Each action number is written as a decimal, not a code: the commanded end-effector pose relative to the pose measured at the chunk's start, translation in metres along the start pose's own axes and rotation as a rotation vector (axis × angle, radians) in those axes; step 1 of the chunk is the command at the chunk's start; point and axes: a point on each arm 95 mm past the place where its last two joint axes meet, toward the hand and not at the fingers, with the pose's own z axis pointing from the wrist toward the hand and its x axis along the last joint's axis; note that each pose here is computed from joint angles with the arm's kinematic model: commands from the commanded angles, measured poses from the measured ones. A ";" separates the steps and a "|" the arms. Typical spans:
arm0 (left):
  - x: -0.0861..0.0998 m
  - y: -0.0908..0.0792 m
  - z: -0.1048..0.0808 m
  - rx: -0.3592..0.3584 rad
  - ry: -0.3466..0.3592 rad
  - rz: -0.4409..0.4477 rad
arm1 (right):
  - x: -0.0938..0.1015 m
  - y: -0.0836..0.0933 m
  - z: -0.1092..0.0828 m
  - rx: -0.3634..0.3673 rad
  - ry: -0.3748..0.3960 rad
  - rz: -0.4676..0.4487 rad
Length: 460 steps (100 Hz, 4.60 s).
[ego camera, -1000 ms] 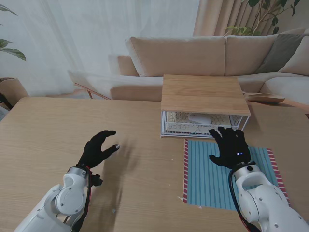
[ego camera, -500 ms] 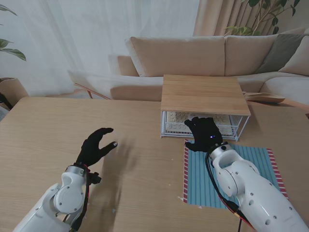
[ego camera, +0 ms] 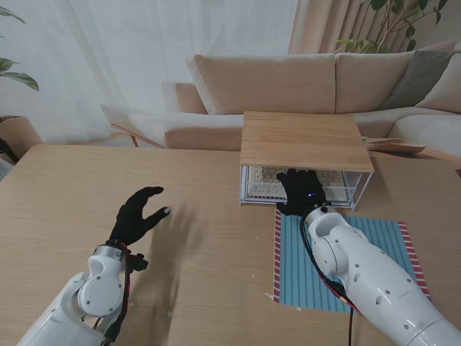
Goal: Unroll the mouse pad and set up the keyboard and mouse from the tabletop organizer
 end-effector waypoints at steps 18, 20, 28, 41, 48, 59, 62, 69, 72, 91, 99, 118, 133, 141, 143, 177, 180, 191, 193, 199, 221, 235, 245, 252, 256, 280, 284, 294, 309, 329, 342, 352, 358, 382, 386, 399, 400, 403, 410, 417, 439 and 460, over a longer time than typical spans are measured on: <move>0.001 0.003 0.000 -0.013 0.000 -0.008 | 0.001 0.001 0.016 0.009 -0.017 0.030; 0.001 0.003 0.000 -0.014 -0.001 -0.008 | 0.001 0.000 0.017 0.012 -0.018 0.032; 0.001 0.004 0.000 -0.018 -0.002 -0.007 | 0.002 -0.002 0.021 0.020 -0.027 0.046; 0.001 0.005 0.000 -0.022 -0.004 -0.007 | 0.004 -0.006 0.025 0.028 -0.032 0.052; 0.001 0.004 0.000 -0.021 -0.005 -0.008 | 0.005 -0.009 0.026 0.034 -0.039 0.069; 0.002 0.004 0.000 -0.013 -0.010 -0.018 | 0.007 -0.013 0.029 0.038 -0.053 0.102; 0.002 0.004 0.000 -0.010 -0.013 -0.024 | 0.007 -0.014 0.029 0.042 -0.057 0.109; 0.002 0.003 0.000 -0.005 -0.014 -0.029 | 0.008 -0.017 0.031 0.048 -0.066 0.124; 0.002 0.003 0.000 -0.005 -0.014 -0.028 | 0.008 -0.018 0.031 0.048 -0.068 0.123; 0.001 0.003 0.001 -0.006 -0.018 -0.025 | 0.009 -0.024 0.033 0.071 -0.085 0.120; 0.001 0.004 0.001 -0.009 -0.019 -0.023 | 0.010 -0.025 0.034 0.065 -0.097 0.130; 0.001 0.005 0.001 -0.013 -0.020 -0.025 | 0.013 -0.027 0.035 0.044 -0.105 0.139; 0.002 0.006 0.000 -0.017 -0.018 -0.025 | 0.013 -0.028 0.034 0.030 -0.099 0.116; 0.002 0.006 0.000 -0.015 -0.024 -0.026 | 0.013 -0.029 0.033 0.029 -0.095 0.103; 0.002 0.006 0.000 -0.014 -0.025 -0.026 | 0.013 -0.029 0.032 0.028 -0.095 0.100; 0.002 0.007 0.000 -0.016 -0.028 -0.025 | 0.014 -0.027 0.025 0.024 -0.077 0.084; 0.002 0.007 0.000 -0.015 -0.028 -0.024 | 0.014 -0.027 0.024 0.026 -0.073 0.080; 0.002 0.008 0.000 -0.016 -0.031 -0.023 | 0.016 -0.027 0.021 0.036 -0.058 0.068; 0.002 0.008 0.000 -0.016 -0.032 -0.024 | 0.017 -0.027 0.021 0.039 -0.055 0.065; 0.001 0.008 0.000 -0.017 -0.033 -0.023 | 0.017 -0.026 0.019 0.041 -0.047 0.055; 0.001 0.007 0.001 -0.015 -0.035 -0.024 | 0.018 -0.022 0.009 0.046 -0.034 0.049; 0.001 0.007 0.001 -0.014 -0.033 -0.024 | 0.019 -0.022 0.004 0.058 -0.029 0.044; 0.001 0.007 0.001 -0.012 -0.032 -0.023 | 0.020 -0.023 0.001 0.064 -0.022 0.041; 0.000 0.007 0.001 -0.013 -0.033 -0.023 | 0.021 -0.023 -0.001 0.067 -0.017 0.039; 0.000 0.007 0.001 -0.014 -0.033 -0.023 | 0.021 -0.023 -0.003 0.067 -0.014 0.039; 0.000 0.008 0.001 -0.016 -0.036 -0.018 | 0.025 -0.020 -0.011 0.076 0.013 0.041; 0.000 0.008 0.001 -0.016 -0.037 -0.018 | 0.026 -0.019 -0.012 0.077 0.018 0.040; 0.000 0.008 0.002 -0.014 -0.037 -0.018 | 0.028 -0.019 -0.015 0.080 0.024 0.041; -0.001 0.007 0.002 -0.012 -0.037 -0.018 | 0.030 -0.020 -0.020 0.085 0.028 0.040; -0.001 0.007 0.002 -0.011 -0.036 -0.018 | 0.031 -0.020 -0.027 0.091 0.032 0.042; -0.001 0.007 0.002 -0.012 -0.036 -0.017 | 0.031 -0.021 -0.031 0.089 0.030 0.054; -0.001 0.007 0.002 -0.012 -0.037 -0.017 | 0.031 -0.021 -0.034 0.089 0.031 0.056; -0.001 0.008 0.002 -0.012 -0.037 -0.017 | 0.032 -0.021 -0.035 0.090 0.033 0.058; -0.001 0.008 0.002 -0.010 -0.039 -0.014 | 0.035 -0.024 -0.044 0.094 0.034 0.072; -0.001 0.007 0.002 -0.009 -0.039 -0.015 | 0.036 -0.025 -0.045 0.093 0.032 0.078; -0.001 0.007 0.002 -0.005 -0.037 -0.015 | 0.039 -0.026 -0.050 0.099 0.030 0.090; -0.001 0.007 0.002 -0.005 -0.037 -0.015 | 0.040 -0.026 -0.050 0.100 0.031 0.090; -0.001 0.007 0.002 -0.005 -0.037 -0.015 | 0.040 -0.026 -0.051 0.103 0.031 0.092; -0.002 0.007 0.002 -0.005 -0.038 -0.016 | 0.042 -0.026 -0.054 0.105 0.033 0.095; -0.002 0.006 0.002 -0.004 -0.038 -0.016 | 0.043 -0.025 -0.056 0.105 0.032 0.099; -0.002 0.007 0.002 -0.004 -0.037 -0.017 | 0.043 -0.022 -0.063 0.102 0.038 0.098; -0.001 0.007 0.002 -0.005 -0.036 -0.017 | 0.042 -0.021 -0.070 0.103 0.047 0.094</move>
